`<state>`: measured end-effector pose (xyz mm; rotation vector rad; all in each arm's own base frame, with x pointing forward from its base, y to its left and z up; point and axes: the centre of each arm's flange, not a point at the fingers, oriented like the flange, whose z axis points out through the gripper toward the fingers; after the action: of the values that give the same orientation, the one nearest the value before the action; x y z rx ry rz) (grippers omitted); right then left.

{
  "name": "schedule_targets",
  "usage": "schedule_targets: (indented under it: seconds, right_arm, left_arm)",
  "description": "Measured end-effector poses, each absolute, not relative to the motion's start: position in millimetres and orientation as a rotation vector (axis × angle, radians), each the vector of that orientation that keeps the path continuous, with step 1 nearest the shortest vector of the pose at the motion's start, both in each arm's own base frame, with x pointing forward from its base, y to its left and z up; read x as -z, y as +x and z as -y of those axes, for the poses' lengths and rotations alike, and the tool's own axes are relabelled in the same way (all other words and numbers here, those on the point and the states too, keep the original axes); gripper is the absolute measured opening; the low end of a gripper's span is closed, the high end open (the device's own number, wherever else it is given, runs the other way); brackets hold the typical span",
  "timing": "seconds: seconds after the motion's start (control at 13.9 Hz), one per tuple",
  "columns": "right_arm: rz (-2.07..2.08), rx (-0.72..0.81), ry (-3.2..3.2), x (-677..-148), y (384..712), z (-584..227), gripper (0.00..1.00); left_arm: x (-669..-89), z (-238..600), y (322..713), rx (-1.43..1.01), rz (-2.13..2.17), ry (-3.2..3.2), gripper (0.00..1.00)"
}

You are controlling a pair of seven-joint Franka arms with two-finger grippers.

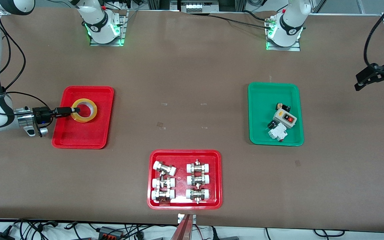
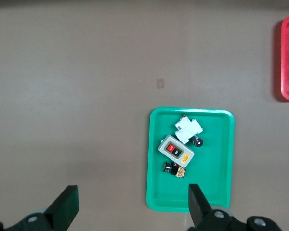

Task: Left arm passes tape to right arm into tray
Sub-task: 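Lower the tape into the empty red tray with the right gripper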

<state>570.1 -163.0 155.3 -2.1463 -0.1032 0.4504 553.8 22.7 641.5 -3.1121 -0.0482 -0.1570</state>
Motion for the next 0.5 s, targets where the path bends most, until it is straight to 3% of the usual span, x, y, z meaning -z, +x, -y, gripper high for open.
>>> schedule_targets:
  seconds: [0.29, 0.5]
  right_arm:
    - [0.120, -0.463, -2.166, -156.4, 570.1, 166.4, 0.52]
    - [0.130, -0.456, -2.217, -155.1, 572.4, 172.6, 0.63]
  left_arm:
    - [-672.4, -20.7, 548.3, 0.217, 0.060, -3.108, 1.00]
    - [-665.5, -21.3, 542.4, 0.110, 0.069, -3.115, 1.00]
